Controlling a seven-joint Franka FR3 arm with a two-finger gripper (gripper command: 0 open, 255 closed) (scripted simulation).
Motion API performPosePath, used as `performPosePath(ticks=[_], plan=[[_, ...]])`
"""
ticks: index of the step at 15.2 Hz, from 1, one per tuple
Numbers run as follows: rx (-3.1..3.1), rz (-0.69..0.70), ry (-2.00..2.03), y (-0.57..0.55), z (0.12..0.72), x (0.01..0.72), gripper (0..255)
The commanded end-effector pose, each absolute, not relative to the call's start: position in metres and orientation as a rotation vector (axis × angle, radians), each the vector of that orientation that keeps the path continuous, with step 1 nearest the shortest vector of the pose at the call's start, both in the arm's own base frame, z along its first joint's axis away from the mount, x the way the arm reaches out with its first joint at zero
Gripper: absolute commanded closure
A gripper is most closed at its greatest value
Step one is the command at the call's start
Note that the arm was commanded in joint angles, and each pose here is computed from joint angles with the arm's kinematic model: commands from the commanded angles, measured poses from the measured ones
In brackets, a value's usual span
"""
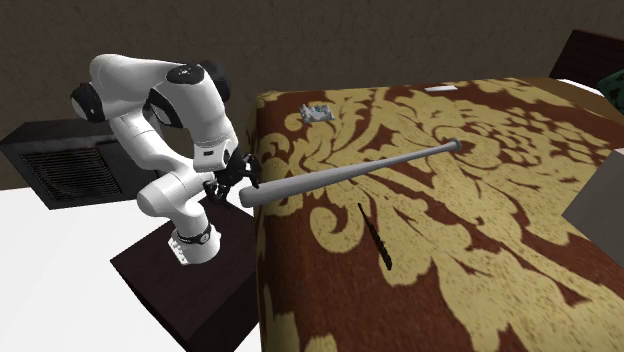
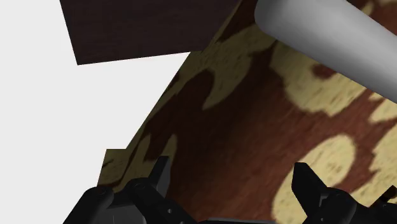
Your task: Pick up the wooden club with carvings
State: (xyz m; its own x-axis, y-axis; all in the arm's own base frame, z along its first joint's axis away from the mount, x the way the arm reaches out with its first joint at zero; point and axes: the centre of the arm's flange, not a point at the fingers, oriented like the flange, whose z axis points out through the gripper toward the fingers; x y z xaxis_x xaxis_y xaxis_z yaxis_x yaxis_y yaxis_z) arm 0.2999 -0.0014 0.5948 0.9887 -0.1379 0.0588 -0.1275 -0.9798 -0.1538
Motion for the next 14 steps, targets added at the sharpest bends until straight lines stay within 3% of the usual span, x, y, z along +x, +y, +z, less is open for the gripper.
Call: performPosePath(ticks=[1, 14], plan=[[-2.983, -0.104, 0.2, -0.001, 0.595, 0.3, 0], [-3.031, -0.244, 0.611, 0.171, 0.546, 0.351, 0]])
